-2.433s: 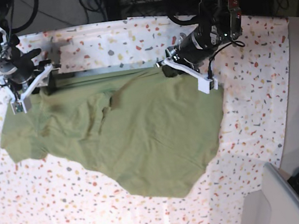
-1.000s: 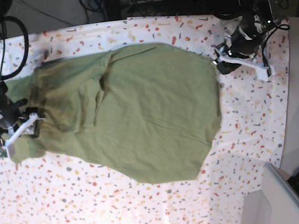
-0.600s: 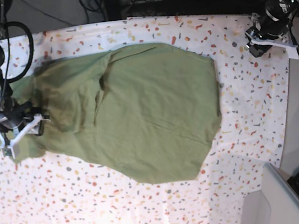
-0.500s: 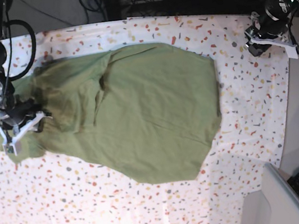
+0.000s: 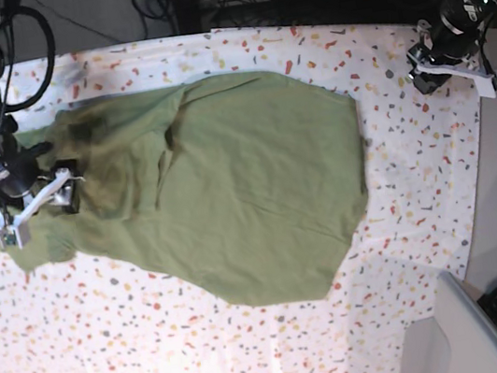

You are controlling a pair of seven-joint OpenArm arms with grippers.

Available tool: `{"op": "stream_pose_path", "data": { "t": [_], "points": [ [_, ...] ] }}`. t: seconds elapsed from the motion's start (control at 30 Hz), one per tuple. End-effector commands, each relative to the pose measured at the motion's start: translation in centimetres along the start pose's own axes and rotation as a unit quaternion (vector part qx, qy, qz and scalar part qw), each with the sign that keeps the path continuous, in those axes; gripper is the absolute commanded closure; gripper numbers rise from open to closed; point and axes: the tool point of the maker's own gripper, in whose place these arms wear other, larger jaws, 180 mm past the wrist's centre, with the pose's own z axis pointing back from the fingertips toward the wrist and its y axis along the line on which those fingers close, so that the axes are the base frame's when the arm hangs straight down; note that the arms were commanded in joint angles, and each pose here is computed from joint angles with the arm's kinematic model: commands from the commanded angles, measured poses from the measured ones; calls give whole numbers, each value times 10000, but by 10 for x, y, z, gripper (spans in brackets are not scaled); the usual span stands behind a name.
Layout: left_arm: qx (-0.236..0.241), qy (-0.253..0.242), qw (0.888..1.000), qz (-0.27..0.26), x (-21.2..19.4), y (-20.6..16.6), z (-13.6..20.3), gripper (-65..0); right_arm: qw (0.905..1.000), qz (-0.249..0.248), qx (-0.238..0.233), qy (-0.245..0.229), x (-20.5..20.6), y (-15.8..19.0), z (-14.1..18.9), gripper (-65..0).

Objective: Layout the t-shirt on the table in an organized manner, then fold the t-shirt properly
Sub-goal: 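Release the shirt and move the right gripper onto the shirt body, then grasp the shirt edges with both grippers and pull them apart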

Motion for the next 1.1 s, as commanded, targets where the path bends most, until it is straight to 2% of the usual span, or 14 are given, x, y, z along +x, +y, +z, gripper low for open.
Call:
{"op": "stream_pose_path", "data": {
  "t": [0.0, 0.07, 0.13, 0.2, 0.37, 0.47, 0.57, 0.73, 0.87, 0.9, 0.97, 1.03, 1.07],
  "points": [
    [-38, -184, 9998, -77, 12, -1, 3, -235, 9994, 137, 47, -298, 16, 3, 11, -404],
    [-38, -184, 9998, -77, 12, -1, 3, -235, 9979, 405, 406, -302, 11, 36, 19, -380],
    [-38, -184, 9998, -77, 12, -1, 3, -235, 9931, 744, 893, -149, -5, 76, 25, -377],
    [-38, -184, 9998, -77, 12, -1, 3, -235, 9872, 1099, 1155, 2, -21, 103, 26, -375],
    [-38, -184, 9998, -77, 12, -1, 3, -235, 9783, 1856, 919, 21, -39, 146, 24, -377],
    [-7, -130, 9999, -91, 7, 2, 5, -235, 9734, 2100, 914, -3, -43, 162, 23, -378],
    [4, -110, 9999, -89, 6, 3, 5, -235, 9740, 2071, 914, 85, -51, 173, 18, -378],
    [7, -103, 9999, -89, 5, 4, 5, -235, 9732, 2093, 856, 407, -71, 171, 4, -377],
    [-4, -128, 9999, -104, 7, 3, 6, -235, 9734, 2108, 786, 433, -68, 167, -6, -362],
    [-14, -120, 9999, -111, 6, 2, 6, -235, 9734, 2113, 783, 411, -65, 167, -7, -330],
    [-33, -113, 9999, -125, 6, 0, 5, -235, 9734, 2122, 776, 373, -61, 167, -8, -198],
    [-74, -123, 9999, -96, 6, -4, 4, -235, 9737, 2117, 770, 343, -57, 167, -10, 0],
    [-140, -90, 9998, -133, 4, -10, 2, -235, 9740, 2110, 766, 321, -55, 167, -10, 0]
  ]
}}
